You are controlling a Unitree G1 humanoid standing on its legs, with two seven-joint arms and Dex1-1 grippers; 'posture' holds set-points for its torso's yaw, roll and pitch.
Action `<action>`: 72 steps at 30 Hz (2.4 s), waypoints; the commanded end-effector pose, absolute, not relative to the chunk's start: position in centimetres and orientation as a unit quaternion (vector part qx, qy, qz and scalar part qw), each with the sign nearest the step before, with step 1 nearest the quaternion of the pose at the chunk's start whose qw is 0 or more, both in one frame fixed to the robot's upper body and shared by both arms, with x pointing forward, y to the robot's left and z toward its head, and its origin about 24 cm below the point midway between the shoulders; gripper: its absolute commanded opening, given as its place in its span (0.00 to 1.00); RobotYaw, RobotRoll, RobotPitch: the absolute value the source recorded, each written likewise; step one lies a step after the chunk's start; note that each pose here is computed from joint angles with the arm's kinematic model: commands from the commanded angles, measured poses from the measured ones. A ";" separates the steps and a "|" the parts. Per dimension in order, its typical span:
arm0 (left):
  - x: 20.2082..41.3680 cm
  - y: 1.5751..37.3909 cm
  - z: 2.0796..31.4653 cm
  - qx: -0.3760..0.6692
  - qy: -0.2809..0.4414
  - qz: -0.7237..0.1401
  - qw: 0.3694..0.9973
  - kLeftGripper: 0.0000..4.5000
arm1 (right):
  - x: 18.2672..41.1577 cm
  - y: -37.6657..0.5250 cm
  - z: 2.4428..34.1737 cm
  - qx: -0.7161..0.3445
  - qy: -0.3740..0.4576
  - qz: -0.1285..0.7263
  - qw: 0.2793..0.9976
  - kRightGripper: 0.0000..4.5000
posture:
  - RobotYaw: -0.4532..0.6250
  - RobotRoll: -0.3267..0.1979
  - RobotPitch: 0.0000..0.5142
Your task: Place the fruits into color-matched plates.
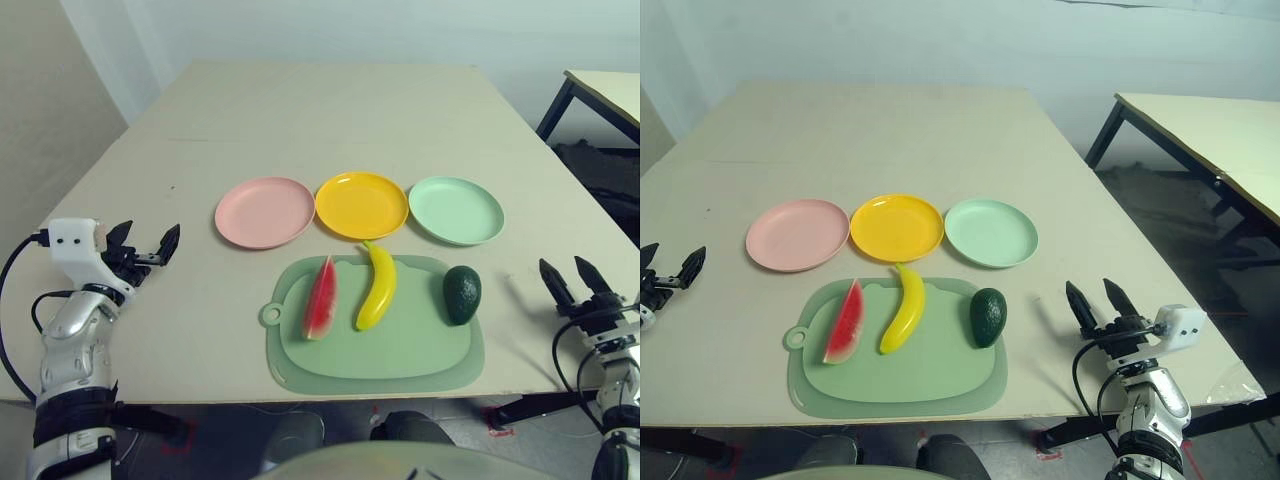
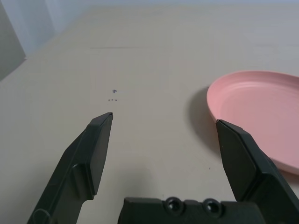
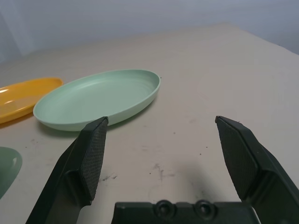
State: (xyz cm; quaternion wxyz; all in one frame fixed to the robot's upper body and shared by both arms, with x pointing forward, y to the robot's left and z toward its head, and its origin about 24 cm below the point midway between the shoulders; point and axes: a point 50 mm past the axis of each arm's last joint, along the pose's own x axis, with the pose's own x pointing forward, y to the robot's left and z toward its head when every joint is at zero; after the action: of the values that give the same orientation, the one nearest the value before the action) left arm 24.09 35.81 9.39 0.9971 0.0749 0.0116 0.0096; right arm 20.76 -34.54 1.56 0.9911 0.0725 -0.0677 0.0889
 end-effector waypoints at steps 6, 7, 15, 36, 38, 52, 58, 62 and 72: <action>24.0 36.3 10.3 0.093 0.014 0.010 0.996 1.00 | 20.4 -35.3 1.1 0.080 -0.067 0.075 0.992 0.99 | 0.57 0.62 0.00; 23.9 36.3 10.3 0.093 0.014 0.012 0.995 1.00 | 20.4 -35.3 1.1 0.081 -0.066 0.074 0.992 0.99 | 0.57 0.62 0.00; 23.6 35.9 9.8 0.089 0.020 0.008 0.996 1.00 | 19.8 -36.3 1.1 0.077 -0.058 0.067 0.993 0.99 | 0.55 0.62 0.00; 20.8 29.7 12.4 0.120 0.030 -0.458 0.880 1.00 | 19.4 -39.9 7.4 -0.155 0.011 0.200 0.967 0.99 | 0.50 0.62 0.00; 20.5 29.2 12.7 0.124 0.038 -0.483 0.866 1.00 | 19.4 -39.7 8.6 -0.203 0.022 0.255 0.945 0.99 | 0.49 0.62 0.00; 22.9 28.4 12.9 0.157 0.027 -0.505 0.848 1.00 | 21.1 -35.3 17.1 -0.458 0.087 0.536 0.704 0.99 | 0.42 0.62 0.00; 23.0 28.3 12.9 0.161 0.028 -0.511 0.844 1.00 | 22.7 -29.2 21.6 -0.496 0.062 0.599 0.626 0.99 | 0.42 0.62 0.00; 22.8 28.4 12.8 0.167 0.034 -0.511 0.842 1.00 | 23.7 -25.6 22.1 -0.495 0.067 0.625 0.599 0.99 | 0.43 0.62 0.00; 22.1 28.9 13.3 0.186 0.052 -0.514 0.836 1.00 | 26.9 -20.8 20.7 -0.561 0.074 0.653 0.503 0.99 | 0.47 0.62 0.00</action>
State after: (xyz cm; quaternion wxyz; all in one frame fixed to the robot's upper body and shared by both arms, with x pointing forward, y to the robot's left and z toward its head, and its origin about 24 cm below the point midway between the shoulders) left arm 22.32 29.00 13.10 0.8421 0.1763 0.0474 -0.5075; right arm 26.71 -20.95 21.43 0.5281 -0.5486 0.0566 0.6457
